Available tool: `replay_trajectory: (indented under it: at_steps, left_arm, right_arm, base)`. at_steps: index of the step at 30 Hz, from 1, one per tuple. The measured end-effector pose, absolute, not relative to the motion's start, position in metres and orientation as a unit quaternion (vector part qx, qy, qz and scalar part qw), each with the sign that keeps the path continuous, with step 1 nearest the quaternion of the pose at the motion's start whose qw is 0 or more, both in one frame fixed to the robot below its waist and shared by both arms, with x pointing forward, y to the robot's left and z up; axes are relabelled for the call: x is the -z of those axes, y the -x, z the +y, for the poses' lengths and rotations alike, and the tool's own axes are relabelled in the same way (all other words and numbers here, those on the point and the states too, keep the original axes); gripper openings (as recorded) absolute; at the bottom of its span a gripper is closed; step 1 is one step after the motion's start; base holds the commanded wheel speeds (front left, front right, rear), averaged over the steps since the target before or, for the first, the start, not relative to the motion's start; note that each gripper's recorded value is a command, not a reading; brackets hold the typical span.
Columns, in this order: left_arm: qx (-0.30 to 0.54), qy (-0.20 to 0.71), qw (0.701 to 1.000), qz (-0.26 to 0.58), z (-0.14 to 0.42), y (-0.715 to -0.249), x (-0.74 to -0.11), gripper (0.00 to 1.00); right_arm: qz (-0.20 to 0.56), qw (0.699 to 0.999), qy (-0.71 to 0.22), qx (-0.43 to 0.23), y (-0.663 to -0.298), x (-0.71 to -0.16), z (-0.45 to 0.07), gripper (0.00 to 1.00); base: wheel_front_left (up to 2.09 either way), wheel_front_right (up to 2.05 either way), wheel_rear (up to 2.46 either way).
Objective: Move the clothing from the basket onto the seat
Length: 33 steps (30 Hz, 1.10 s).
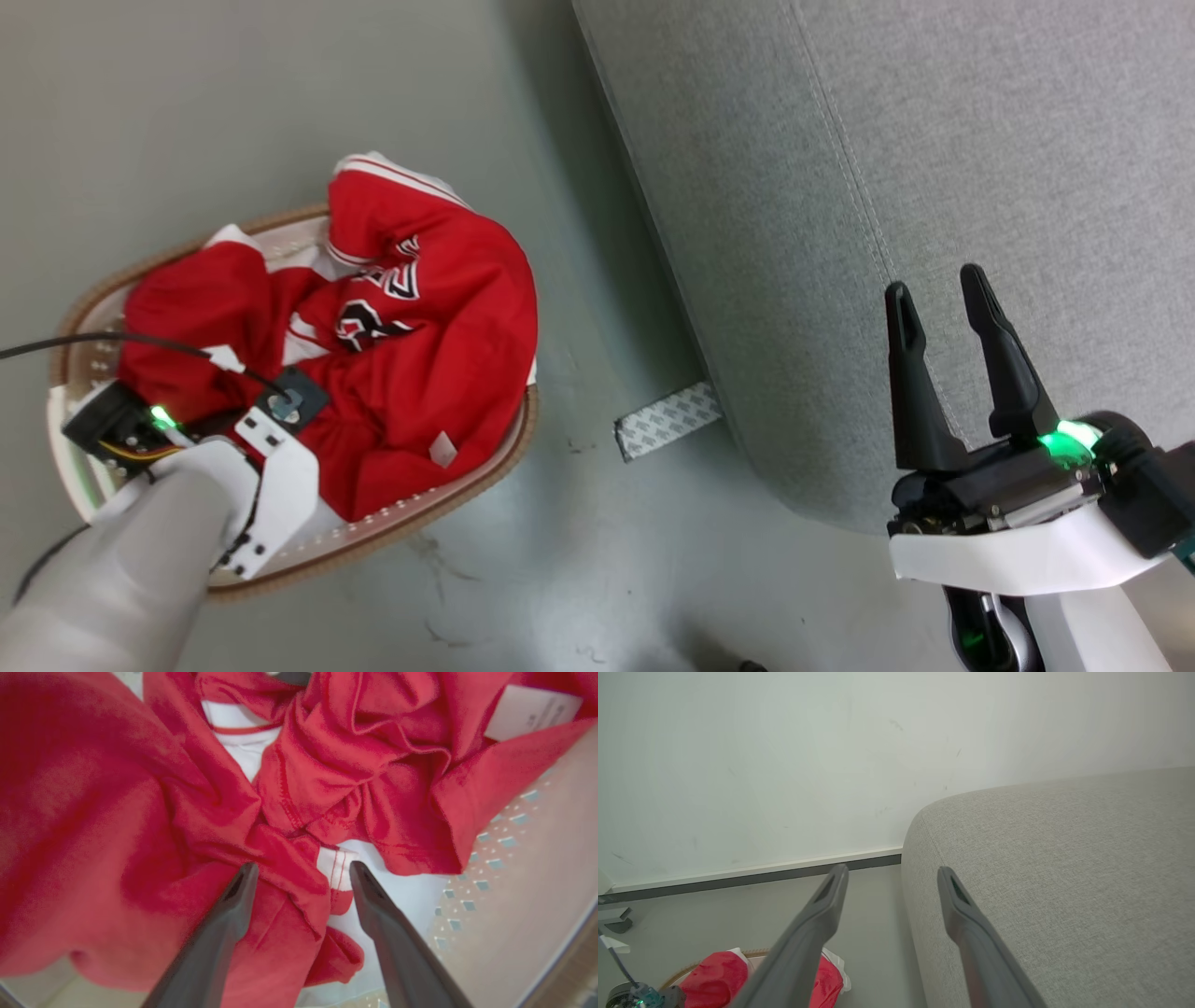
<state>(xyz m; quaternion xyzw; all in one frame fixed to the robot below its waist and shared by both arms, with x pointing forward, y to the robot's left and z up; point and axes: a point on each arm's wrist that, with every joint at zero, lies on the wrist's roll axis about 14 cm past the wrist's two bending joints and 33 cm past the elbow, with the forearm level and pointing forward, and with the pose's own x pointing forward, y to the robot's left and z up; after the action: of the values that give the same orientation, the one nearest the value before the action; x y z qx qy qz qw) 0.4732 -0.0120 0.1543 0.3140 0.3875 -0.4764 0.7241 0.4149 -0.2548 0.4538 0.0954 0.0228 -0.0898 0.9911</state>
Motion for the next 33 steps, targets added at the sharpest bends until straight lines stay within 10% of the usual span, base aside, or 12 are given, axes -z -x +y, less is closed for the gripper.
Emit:
replay_trajectory:
  at_steps: [17, 18, 21, 33]
  left_arm:
    - [0.477, -0.409, 0.651, 0.426, 0.002, -0.462, -0.108, 1.00]
    - [0.477, -0.408, 0.652, 0.424, 0.000, -0.462, -0.108, 0.92]
    - [0.474, -0.412, 0.657, 0.417, -0.001, -0.462, -0.109, 0.00]
    - [0.467, -0.409, 0.676, 0.398, -0.007, -0.450, -0.123, 0.00]
  right_arm:
    - [0.048, 0.989, -0.105, 0.095, -0.420, -0.433, -0.255, 1.00]
    - [0.048, 0.989, -0.105, 0.095, -0.420, -0.433, -0.255, 1.00]
    - [0.048, 0.989, -0.104, 0.096, -0.420, -0.433, -0.256, 1.00]
    - [0.037, 0.990, -0.102, 0.087, -0.421, -0.442, -0.253, 1.00]
  base:
    - [0.00, 0.00, 0.00]
    - [0.00, 0.00, 0.00]
    - [0.00, 0.00, 0.00]
    - [0.00, 0.00, 0.00]
